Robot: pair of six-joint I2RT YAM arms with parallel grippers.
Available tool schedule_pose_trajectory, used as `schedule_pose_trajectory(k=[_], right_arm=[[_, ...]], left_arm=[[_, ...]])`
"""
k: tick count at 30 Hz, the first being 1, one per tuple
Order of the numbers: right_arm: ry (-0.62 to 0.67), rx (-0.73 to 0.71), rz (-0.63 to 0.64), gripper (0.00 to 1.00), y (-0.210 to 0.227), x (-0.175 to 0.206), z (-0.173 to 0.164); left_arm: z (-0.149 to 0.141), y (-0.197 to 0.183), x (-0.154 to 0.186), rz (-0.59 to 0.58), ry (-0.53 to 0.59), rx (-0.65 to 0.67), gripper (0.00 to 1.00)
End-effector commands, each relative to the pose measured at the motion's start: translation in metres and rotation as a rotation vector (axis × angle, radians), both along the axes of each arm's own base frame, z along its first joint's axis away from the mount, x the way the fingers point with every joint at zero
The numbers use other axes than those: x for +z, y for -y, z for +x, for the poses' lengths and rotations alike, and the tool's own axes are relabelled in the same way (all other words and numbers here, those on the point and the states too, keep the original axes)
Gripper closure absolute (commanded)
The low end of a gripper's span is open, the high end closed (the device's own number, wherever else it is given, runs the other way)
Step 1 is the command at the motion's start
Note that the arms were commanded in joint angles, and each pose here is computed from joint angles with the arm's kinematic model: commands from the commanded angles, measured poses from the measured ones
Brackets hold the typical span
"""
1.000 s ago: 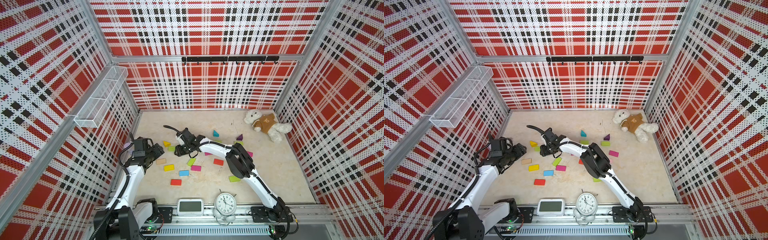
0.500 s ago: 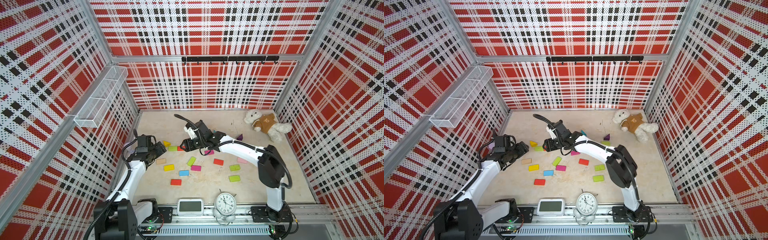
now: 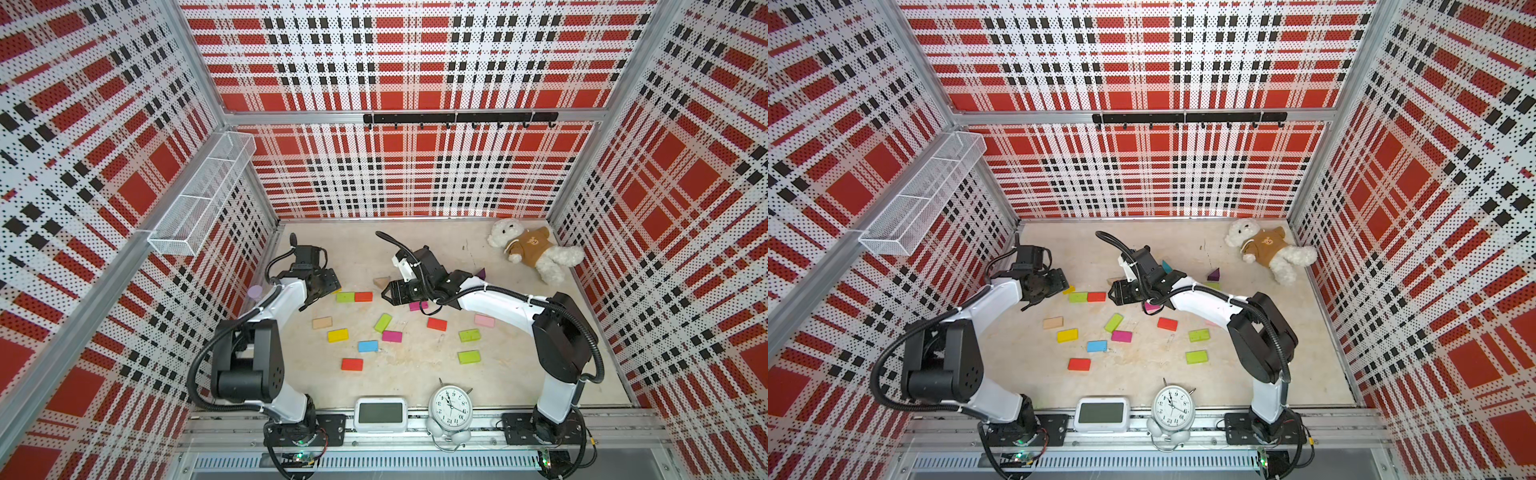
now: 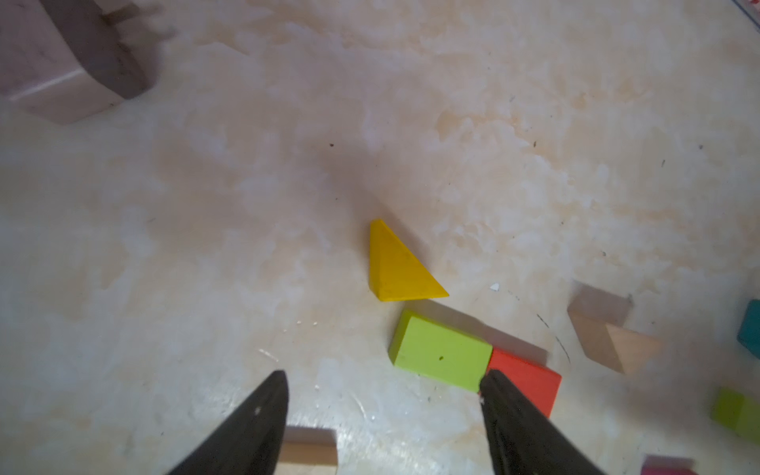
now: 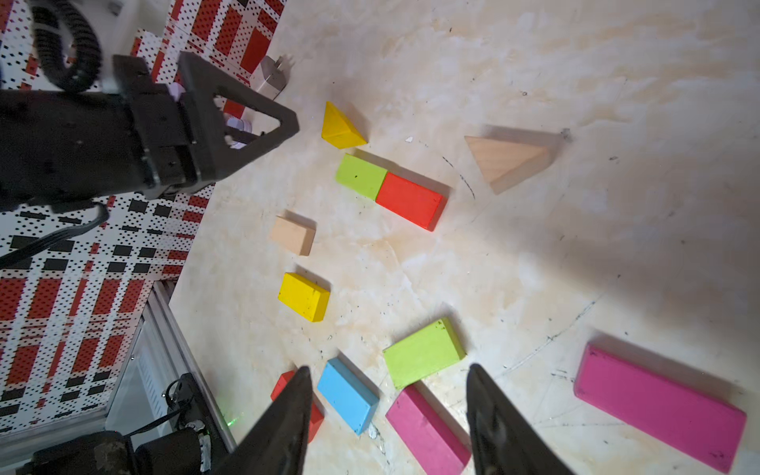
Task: Assemble a carrot with building blocks
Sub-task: Assemble the building block at the center of the board.
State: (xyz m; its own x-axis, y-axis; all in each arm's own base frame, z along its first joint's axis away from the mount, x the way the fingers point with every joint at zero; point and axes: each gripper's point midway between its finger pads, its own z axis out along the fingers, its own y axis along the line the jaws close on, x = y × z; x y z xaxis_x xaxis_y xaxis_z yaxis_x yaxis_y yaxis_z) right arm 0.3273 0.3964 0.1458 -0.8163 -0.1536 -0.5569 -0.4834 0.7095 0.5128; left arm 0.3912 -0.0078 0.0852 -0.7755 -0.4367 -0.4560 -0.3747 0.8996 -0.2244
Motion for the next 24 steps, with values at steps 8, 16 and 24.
schedule_pose_trajectory(k=[8, 16, 24], right_arm=[[0.012, -0.027, 0.015, 0.41, 0.001, -0.002, 0.016], [-0.007, -0.030, 0.007, 0.41, 0.001, -0.009, 0.023], [-0.022, -0.026, 0.001, 0.42, -0.001, -0.016, 0.027]], left_arm=[[0.021, 0.001, -0.023, 0.093, -0.059, -0.019, 0.32], [0.036, 0.002, -0.031, 0.112, -0.072, -0.033, 0.40], [0.042, 0.004, -0.043, 0.122, -0.099, -0.047, 0.50]])
